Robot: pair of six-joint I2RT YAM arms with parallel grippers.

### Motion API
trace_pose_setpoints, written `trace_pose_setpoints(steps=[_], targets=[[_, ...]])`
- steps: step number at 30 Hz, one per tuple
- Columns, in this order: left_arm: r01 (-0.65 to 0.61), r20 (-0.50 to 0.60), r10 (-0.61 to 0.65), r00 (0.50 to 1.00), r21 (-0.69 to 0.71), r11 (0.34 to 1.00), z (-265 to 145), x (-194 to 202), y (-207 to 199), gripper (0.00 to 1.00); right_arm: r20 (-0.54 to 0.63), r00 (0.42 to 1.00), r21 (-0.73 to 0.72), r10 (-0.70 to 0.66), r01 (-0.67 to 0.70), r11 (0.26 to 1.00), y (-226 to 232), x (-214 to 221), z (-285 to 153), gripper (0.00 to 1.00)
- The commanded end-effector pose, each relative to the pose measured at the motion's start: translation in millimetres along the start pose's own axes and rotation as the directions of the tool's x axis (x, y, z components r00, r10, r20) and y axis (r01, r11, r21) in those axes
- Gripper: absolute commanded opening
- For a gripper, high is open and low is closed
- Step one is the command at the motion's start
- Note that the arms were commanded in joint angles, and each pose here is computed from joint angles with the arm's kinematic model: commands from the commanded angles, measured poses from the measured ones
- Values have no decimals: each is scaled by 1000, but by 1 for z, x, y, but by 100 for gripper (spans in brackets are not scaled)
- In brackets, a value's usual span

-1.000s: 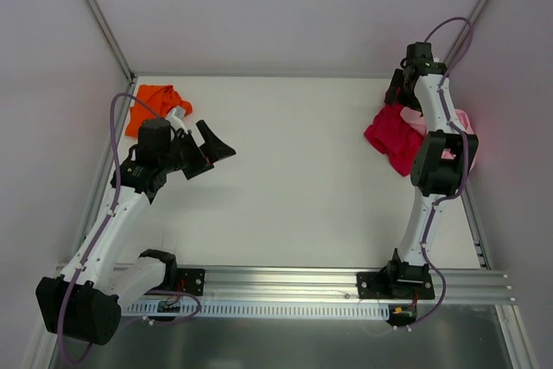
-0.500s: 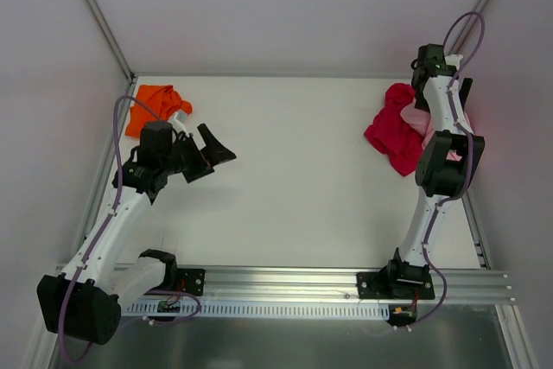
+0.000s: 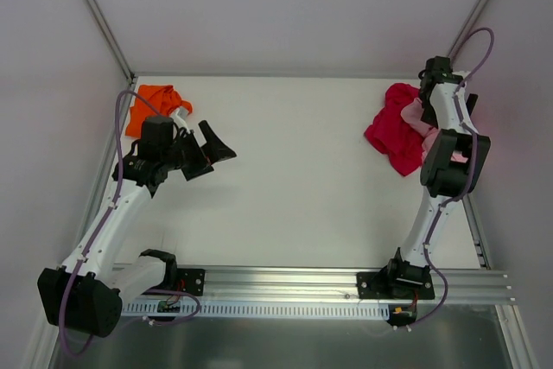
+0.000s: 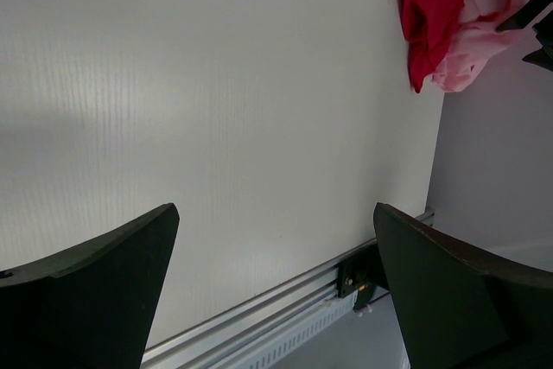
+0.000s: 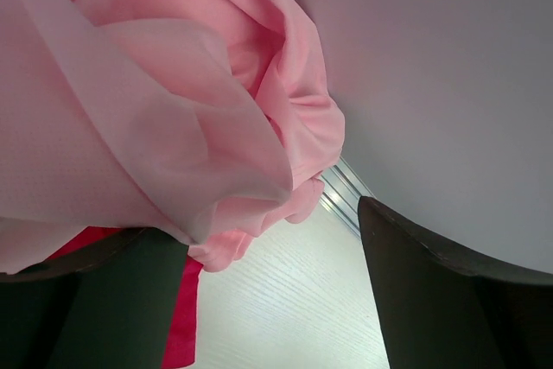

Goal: Fold and stack the t-shirts
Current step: Grab crumpled tshirt from the corner of the board with the right arm, then move the tshirt to the center of the board

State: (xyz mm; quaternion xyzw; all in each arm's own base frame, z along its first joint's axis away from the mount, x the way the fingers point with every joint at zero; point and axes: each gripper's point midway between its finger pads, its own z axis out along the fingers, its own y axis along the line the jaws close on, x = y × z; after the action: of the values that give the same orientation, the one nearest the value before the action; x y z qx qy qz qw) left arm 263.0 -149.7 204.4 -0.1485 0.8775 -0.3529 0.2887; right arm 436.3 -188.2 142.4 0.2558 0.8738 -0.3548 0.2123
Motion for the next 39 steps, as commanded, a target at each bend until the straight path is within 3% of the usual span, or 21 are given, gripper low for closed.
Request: trace_pose_setpoints(steps=[1, 2, 3, 6, 8, 10, 14, 17, 21, 23, 24, 26, 27, 33, 34, 35, 36, 37, 39], targets=[[-8, 14, 8, 1000, 3, 1000, -14, -4, -9, 99, 11, 997, -10, 81, -81, 997, -7, -4, -2, 80], [-9, 18, 9, 1000, -2, 1000, -16, -4, -9, 99, -3, 997, -11, 83, -83, 996, -9, -1, 3, 76], [-7, 23, 7, 1000, -4, 1000, -18, -3, -10, 99, -23, 996, -23, 89, -89, 996, -5, 2, 7, 59], [5, 42, -5, 999, -13, 1000, -19, -3, -7, 99, -75, 991, -64, 113, -118, 991, 3, 12, 11, 30], [4, 42, -3, 999, -15, 1000, -19, -3, -6, 99, -94, 989, -96, 112, -121, 988, 8, 14, 9, 24], [-8, 47, 9, 999, -20, 1000, -21, -3, -6, 99, -113, 986, -127, 125, -139, 982, 11, 18, 4, 3], [-27, 49, 29, 998, -32, 999, -19, -6, -5, 99, -71, 991, -275, 114, -130, 953, 32, 16, -24, 1], [-36, 20, 37, 999, -32, 999, -8, -6, -1, 99, 64, 998, -515, 17, 19, 857, 79, 6, -86, 1], [-43, 10, 43, 999, -18, 999, 6, -6, 2, 99, 187, 980, -742, -68, 187, 644, 135, 13, -190, 1], [-44, -2, 44, 999, -23, 999, 13, -4, 5, 99, 308, 938, -755, -161, 344, 559, 157, 31, -244, 1], [-52, 2, 52, 999, -22, 998, 15, -6, 5, 99, 378, 908, -779, -181, 417, 469, 171, 42, -286, 1], [-57, -2, 57, 998, -25, 998, 18, -5, 7, 99, 430, 885, -790, -180, 465, 399, 174, 55, -323, 1], [-62, 5, 62, 998, -20, 998, 20, -7, 7, 99, 461, 865, -806, -197, 502, 314, 182, 74, -351, 1], [-62, 9, 62, 998, -15, 998, 28, -9, 8, 99, 479, 828, -824, -291, 538, 177, 190, 130, -388, 1], [-63, 8, 64, 998, -12, 998, 31, -10, 8, 99, 477, 821, -824, -314, 542, 168, 191, 138, -385, 5], [-63, 7, 63, 998, -10, 998, 32, -10, 7, 99, 480, 816, -820, -321, 548, 167, 191, 140, -383, 29], [-63, 7, 63, 998, -8, 998, 34, -10, 7, 99, 493, 814, -806, -306, 561, 191, 186, 136, -381, 47], [-64, 6, 64, 998, -2, 998, 37, -11, 6, 99, 489, 810, -799, -323, 565, 207, 186, 141, -373, 83], [-68, -2, 68, 998, 3, 998, 40, -9, 3, 99, 514, 804, -776, -299, 584, 238, 178, 135, -370, 96]])
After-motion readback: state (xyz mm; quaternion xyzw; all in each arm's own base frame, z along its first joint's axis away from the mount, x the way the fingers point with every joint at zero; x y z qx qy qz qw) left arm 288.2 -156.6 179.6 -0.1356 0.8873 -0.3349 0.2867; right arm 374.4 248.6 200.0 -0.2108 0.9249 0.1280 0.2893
